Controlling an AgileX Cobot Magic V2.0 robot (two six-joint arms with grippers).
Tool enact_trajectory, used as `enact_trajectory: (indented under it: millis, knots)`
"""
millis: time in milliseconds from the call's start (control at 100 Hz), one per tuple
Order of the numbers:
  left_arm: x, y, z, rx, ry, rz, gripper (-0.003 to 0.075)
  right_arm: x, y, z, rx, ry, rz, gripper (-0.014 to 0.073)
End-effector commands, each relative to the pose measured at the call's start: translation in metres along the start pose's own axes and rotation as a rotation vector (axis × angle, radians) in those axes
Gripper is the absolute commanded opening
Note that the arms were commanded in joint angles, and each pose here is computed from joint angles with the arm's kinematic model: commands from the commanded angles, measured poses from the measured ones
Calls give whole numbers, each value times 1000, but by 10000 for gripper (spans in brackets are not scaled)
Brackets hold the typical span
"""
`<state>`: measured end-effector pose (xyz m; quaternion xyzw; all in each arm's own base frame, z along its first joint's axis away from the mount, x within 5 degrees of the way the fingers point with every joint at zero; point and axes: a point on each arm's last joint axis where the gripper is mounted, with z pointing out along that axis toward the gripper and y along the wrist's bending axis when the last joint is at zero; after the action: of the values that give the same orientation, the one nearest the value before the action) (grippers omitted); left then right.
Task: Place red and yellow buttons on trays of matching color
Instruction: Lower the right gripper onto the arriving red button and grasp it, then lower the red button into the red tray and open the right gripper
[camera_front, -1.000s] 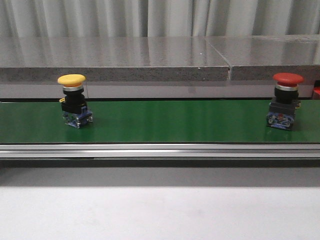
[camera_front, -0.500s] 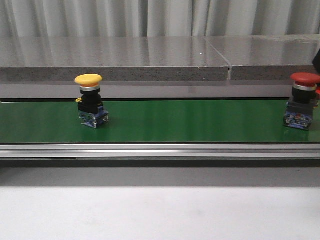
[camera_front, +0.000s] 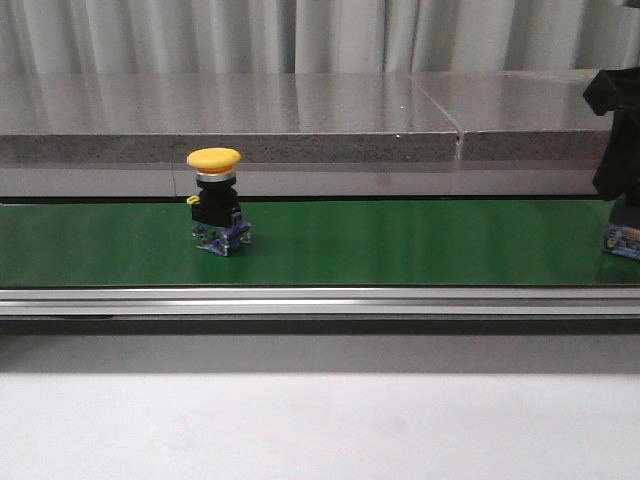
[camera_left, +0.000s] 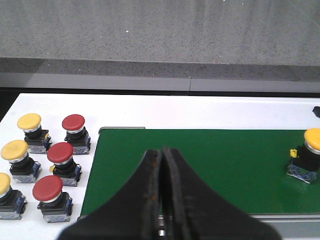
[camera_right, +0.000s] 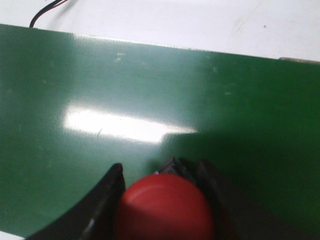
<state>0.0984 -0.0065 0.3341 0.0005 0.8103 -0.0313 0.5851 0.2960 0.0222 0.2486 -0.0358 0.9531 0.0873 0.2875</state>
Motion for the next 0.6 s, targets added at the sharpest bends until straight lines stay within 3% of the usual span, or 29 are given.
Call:
enact_trajectory:
  millis: [0,100,280,590]
  knots:
    - [-15,-2,-4,23,-108,-6,-19,-20,2,-17,11,-119,-19,185]
    - [-15,-2,-4,23,-108,-6,-19,-27,1,-23,13,-142,-19,130]
    - [-15,-2,-4,23,-108,-6,-19,-44,-22,-41,60,-194,27,128]
    - [-15,-2,-4,23,-108,-6,-19,-47,-115,-62,258,-279,251,128]
